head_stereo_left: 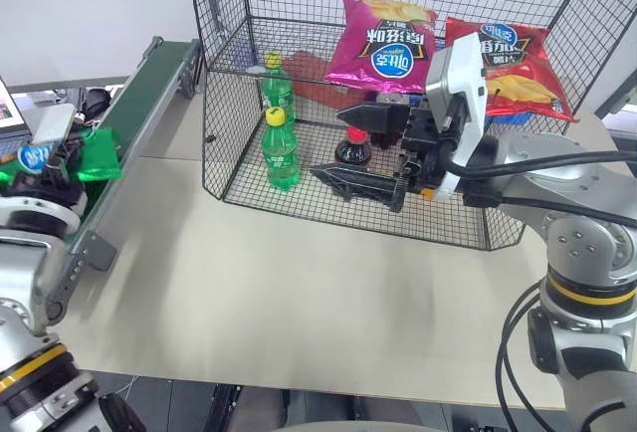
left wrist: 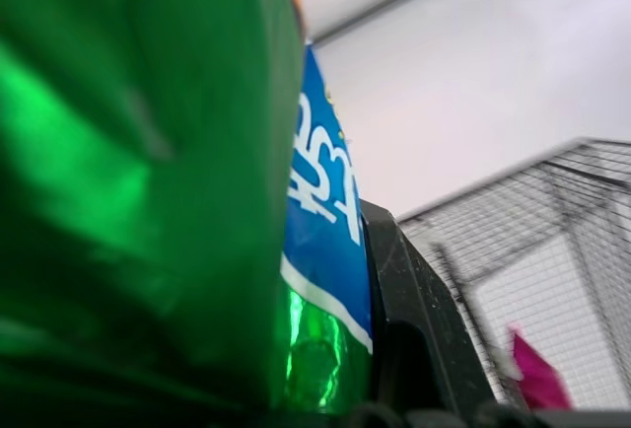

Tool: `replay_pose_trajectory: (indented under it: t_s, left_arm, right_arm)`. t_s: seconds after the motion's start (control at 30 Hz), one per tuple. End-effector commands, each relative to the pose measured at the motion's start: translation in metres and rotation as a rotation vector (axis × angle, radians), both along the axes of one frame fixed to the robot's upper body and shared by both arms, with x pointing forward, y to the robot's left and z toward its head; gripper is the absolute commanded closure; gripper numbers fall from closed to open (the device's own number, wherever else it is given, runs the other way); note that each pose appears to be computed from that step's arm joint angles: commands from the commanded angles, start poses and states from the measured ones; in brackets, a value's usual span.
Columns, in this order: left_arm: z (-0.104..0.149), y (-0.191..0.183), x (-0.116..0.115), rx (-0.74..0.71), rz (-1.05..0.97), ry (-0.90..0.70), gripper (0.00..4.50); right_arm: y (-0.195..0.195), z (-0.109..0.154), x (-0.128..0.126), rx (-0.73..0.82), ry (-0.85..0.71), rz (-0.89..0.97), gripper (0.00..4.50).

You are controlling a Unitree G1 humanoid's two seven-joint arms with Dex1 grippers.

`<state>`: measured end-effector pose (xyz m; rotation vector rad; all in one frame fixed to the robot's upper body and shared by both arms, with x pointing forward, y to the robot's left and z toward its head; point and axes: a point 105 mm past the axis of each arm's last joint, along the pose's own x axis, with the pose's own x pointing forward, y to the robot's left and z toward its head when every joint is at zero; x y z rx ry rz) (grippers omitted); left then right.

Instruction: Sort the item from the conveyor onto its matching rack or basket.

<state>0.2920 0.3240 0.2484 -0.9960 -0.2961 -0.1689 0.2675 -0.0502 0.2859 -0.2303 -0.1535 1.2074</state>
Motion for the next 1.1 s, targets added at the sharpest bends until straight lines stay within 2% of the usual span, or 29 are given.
replay_pose_trajectory:
  t_s: [0.03, 0.3, 0.47, 0.6, 0.83, 0.97, 1.1]
  left_arm:
    - [0.044, -0.035, -0.015, 0.122, -0.197, -0.152, 4.47]
    - [0.077, -0.113, -0.030, 0.314, -0.601, -0.237, 4.47]
    - [0.108, -0.151, -0.019, 0.329, -0.726, -0.345, 4.47]
    - [0.123, -0.167, 0.001, 0.353, -0.740, -0.415, 4.47]
    - [0.141, -0.191, 0.048, 0.363, -0.693, -0.566, 4.47]
    - [0.140, -0.205, 0.067, 0.389, -0.672, -0.624, 4.47]
    - [0.128, -0.208, 0.082, 0.401, -0.642, -0.616, 4.47]
  right_arm:
    - [-0.006, 0.020, -0.006, 0.029, -0.082, 0.001, 0.00]
    - [-0.009, 0.032, -0.009, 0.084, -0.115, -0.016, 0.00]
    - [-0.012, 0.031, -0.005, 0.101, -0.130, -0.085, 0.00]
    - [-0.013, 0.030, -0.002, 0.128, -0.131, -0.134, 0.00]
    - [-0.020, 0.028, 0.000, 0.145, -0.148, -0.216, 0.00]
    - [-0.021, 0.027, -0.002, 0.144, -0.147, -0.239, 0.00]
    - [-0.021, 0.026, -0.004, 0.142, -0.149, -0.248, 0.00]
